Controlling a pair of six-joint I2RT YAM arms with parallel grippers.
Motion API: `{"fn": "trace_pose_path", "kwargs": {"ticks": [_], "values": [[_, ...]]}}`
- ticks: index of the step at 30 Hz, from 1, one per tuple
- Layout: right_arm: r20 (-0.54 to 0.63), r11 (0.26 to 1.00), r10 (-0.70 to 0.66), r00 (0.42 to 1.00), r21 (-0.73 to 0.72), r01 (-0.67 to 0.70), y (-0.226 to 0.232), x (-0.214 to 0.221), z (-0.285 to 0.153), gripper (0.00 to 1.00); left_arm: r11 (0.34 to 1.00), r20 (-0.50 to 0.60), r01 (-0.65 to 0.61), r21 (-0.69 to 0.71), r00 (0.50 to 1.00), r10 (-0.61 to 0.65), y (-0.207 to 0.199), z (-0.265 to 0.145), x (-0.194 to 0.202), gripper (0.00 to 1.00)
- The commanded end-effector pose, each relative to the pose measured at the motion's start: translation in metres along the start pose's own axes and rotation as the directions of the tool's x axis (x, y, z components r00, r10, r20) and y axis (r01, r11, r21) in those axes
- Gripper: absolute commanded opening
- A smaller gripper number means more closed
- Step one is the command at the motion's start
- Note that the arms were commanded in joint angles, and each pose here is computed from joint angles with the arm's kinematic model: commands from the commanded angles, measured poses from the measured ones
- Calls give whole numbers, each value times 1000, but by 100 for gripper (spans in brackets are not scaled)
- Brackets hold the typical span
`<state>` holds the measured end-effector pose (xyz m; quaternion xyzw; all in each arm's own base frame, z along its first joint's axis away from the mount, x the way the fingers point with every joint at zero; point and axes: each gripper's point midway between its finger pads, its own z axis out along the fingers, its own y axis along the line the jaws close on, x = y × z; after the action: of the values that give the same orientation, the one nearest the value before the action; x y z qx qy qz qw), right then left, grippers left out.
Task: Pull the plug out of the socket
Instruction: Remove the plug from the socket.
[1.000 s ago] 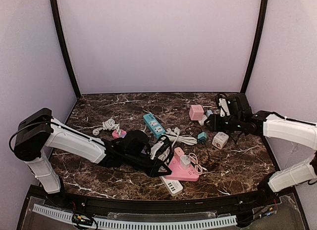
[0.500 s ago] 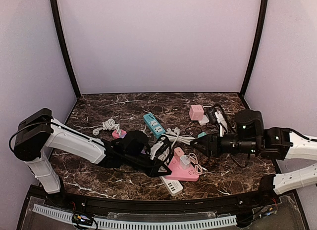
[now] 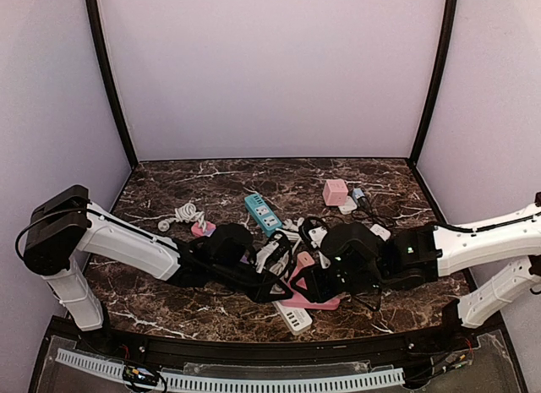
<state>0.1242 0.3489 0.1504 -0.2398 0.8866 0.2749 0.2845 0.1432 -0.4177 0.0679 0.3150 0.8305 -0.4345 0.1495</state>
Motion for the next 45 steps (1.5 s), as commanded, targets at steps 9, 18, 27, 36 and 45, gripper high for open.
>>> {"fn": "trace_pose_path", "kwargs": {"ticks": [9,18,27,36,45], "values": [[-57,976,8,998,218,5,-36,7,-7,53,931,-300,112,-349,928,-224,89,-14,120,1],[-77,966,32,997,258,-11,-47,11,0,55,930,-300,112,-350,927,-225,89,-14,120,1],[-86,944,36,996,330,-5,-61,16,2,58,930,-300,113,-350,927,-226,89,-14,120,1],[-96,929,22,995,370,15,-65,18,14,60,931,-304,113,-348,926,-226,89,-14,121,1],[-70,939,10,997,345,14,-66,5,30,51,932,-305,113,-345,925,-225,89,-13,120,1]]}}
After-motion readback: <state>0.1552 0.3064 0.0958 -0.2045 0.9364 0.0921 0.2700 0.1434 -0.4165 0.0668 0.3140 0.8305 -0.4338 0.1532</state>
